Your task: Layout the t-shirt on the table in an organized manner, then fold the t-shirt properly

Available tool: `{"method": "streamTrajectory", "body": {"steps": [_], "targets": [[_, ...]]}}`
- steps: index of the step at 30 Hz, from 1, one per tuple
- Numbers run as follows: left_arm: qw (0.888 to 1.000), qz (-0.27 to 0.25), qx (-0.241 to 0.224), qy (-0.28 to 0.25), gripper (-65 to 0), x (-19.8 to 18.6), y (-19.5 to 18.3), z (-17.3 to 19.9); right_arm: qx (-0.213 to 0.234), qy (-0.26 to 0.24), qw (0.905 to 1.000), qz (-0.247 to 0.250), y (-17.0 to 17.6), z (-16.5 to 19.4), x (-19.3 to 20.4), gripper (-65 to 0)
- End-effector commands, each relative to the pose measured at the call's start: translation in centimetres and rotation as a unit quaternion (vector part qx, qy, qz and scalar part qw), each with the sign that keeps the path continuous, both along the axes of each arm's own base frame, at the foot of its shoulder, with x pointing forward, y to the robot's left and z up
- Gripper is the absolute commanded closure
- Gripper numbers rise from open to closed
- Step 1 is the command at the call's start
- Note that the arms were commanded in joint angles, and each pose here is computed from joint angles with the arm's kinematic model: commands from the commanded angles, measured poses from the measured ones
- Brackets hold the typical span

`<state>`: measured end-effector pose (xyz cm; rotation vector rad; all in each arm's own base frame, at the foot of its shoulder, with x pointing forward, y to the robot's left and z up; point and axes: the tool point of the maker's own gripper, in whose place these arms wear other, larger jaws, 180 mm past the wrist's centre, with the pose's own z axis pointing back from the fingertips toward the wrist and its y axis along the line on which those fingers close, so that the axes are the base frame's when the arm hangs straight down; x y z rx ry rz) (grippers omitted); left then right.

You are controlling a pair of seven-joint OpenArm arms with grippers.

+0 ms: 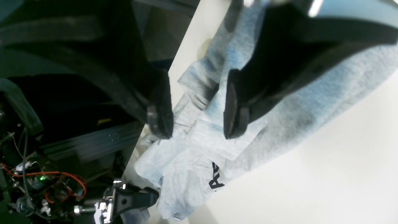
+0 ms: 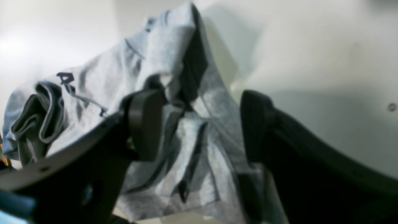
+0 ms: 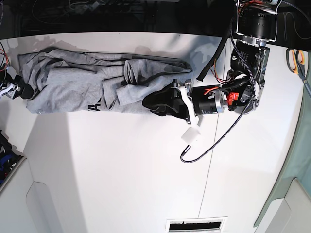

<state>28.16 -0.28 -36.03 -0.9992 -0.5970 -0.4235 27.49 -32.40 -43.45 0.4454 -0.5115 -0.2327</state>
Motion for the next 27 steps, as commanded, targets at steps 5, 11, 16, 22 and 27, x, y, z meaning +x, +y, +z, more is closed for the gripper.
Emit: {"method": "streamTrajectory", "body": {"steps": [5, 11, 16, 22, 27], "targets": [[0.999, 0.004, -0.021, -0.028, -30.0, 1.1, -0.2, 1.8, 0.012, -0.019, 0.9997, 0.006, 1.7, 0.0, 1.0, -39.2], [0.999, 0.004, -0.020, -0.028, -30.0, 1.1, -0.2, 1.8, 0.025, -0.007, 0.9995, 0.015, 4.1, -1.5, 0.6, -39.2], [0.999, 0.004, -0.020, -0.028, -30.0, 1.1, -0.2, 1.8, 0.032, -0.004, 0.9993, 0.017, 4.8, -1.8, 0.5, -39.0], [0.998, 0.043, -0.027, -0.037, -30.0, 2.4, 1.7, 2.4, 0.022, -0.001, 0.9996, 0.019, 4.5, -2.0, 0.4, -14.6], [0.995, 0.086, -0.020, -0.043, -30.0, 3.6, 4.8, 2.7, 0.017, -0.017, 0.9997, 0.010, 4.1, -1.6, 1.0, 0.0]]}}
